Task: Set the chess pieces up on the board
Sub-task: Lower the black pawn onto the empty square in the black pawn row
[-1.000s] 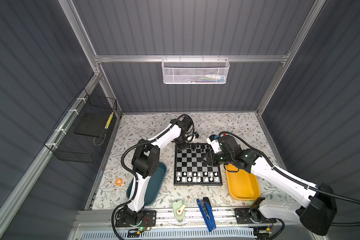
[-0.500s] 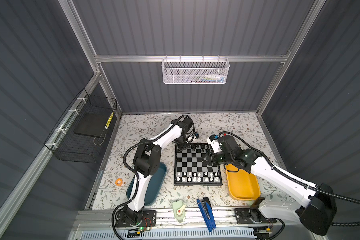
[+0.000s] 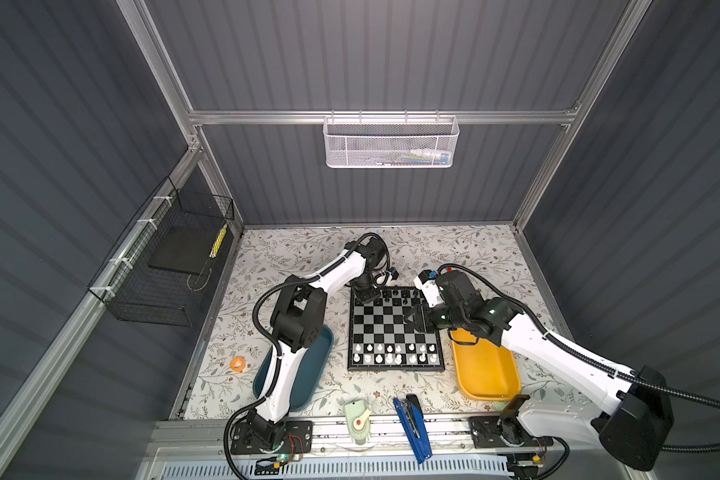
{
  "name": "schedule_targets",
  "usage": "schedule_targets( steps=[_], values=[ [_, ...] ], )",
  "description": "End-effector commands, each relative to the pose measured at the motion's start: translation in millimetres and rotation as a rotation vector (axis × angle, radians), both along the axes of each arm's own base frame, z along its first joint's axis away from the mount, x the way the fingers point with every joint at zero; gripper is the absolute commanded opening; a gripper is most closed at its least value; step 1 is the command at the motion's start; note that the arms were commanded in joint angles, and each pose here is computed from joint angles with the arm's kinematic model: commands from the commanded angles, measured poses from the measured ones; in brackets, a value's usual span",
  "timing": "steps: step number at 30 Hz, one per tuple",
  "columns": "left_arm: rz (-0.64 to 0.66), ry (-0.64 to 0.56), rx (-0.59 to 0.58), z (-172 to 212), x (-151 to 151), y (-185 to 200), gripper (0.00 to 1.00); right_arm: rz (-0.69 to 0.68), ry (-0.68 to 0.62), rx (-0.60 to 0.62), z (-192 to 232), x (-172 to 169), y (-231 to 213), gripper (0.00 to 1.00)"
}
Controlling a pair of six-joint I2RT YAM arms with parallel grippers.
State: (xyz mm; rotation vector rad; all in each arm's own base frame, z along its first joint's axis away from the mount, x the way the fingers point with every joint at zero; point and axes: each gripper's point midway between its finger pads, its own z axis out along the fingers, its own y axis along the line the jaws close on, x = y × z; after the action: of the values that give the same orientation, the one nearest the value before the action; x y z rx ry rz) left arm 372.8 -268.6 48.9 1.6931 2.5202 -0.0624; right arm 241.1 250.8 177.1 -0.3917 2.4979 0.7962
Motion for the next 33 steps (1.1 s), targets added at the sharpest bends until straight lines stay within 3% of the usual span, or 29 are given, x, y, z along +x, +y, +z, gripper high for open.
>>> schedule_targets(
  steps=[1, 33],
  values=[
    [0.002, 0.016, -0.019, 1, -2, -9, 0.05, -0.001, 0.02, -0.021, -8, -3, -2, 0.4],
    [-0.013, 0.014, 0.036, -8, -5, 1, 0.07, 0.001, 0.024, -0.019, -13, -2, 0, 0.4]
  ],
)
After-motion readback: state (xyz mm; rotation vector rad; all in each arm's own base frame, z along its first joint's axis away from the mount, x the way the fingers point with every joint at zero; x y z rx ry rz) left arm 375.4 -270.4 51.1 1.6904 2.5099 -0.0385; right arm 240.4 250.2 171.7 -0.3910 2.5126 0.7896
